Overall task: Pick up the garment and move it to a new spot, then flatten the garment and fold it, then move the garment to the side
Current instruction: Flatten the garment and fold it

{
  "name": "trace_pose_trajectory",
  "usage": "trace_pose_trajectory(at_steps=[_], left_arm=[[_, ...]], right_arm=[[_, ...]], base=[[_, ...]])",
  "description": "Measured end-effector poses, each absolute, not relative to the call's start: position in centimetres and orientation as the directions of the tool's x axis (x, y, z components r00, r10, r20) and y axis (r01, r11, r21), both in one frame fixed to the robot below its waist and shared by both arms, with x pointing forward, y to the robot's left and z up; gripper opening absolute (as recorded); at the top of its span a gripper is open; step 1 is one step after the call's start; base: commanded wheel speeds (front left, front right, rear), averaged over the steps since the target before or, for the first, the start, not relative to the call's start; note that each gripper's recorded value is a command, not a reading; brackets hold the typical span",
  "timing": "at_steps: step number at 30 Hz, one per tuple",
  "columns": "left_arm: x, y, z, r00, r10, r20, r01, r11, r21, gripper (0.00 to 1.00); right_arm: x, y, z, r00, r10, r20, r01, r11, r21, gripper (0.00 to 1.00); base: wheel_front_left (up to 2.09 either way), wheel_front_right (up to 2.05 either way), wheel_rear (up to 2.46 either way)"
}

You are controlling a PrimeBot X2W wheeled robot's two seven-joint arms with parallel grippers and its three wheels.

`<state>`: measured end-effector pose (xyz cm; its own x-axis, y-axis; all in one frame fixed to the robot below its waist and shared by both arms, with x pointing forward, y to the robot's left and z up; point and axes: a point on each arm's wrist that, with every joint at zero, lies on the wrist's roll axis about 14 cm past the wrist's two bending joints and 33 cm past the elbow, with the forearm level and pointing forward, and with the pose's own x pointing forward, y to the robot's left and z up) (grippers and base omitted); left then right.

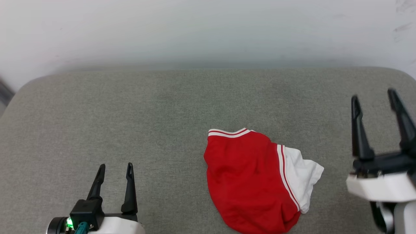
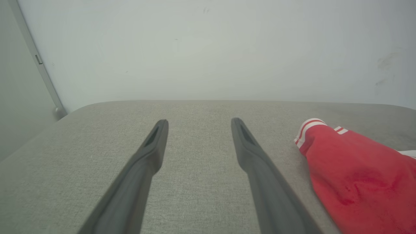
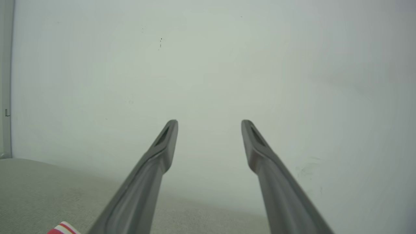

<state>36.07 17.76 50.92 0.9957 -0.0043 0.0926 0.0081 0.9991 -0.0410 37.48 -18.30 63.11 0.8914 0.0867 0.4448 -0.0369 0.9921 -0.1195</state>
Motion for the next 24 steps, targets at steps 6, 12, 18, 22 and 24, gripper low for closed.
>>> trace_pose_trajectory(at_steps=[6, 12, 18, 22, 24], left_arm=[[37.0, 17.5, 50.7, 0.996, -0.013, 0.086, 0.017, 0.999, -0.043, 1.0], [37.9, 17.6, 50.3, 0.997, -0.018, 0.079, 0.022, 0.999, -0.047, 1.0], [38.9, 17.8, 49.9, 0.998, -0.016, 0.068, 0.02, 0.999, -0.05, 1.0], [39.6, 18.0, 49.5, 0.998, -0.014, 0.061, 0.018, 0.999, -0.052, 1.0], [40.0, 18.1, 49.4, 0.998, -0.012, 0.059, 0.015, 0.999, -0.051, 1.0]], right_arm=[[40.6, -17.7, 66.1, 0.854, 0.199, 0.48, -0.084, 0.964, -0.251, 1.0], [44.9, -16.9, 63.6, 0.944, 0.274, 0.184, -0.216, 0.934, -0.285, 1.0], [46.3, -16.4, 58.1, 0.915, 0.317, -0.251, -0.383, 0.879, -0.285, 1.0], [44.7, -17.0, 52.3, 0.762, 0.292, -0.578, -0.493, 0.841, -0.224, 1.0], [44.0, -17.7, 50.4, 0.679, 0.263, -0.685, -0.521, 0.83, -0.198, 1.0]], base=[[0.0, 0.0, 0.0], [0.0, 0.0, 0.0], [0.0, 0.0, 0.0], [0.0, 0.0, 0.0], [0.0, 0.0, 0.0]])
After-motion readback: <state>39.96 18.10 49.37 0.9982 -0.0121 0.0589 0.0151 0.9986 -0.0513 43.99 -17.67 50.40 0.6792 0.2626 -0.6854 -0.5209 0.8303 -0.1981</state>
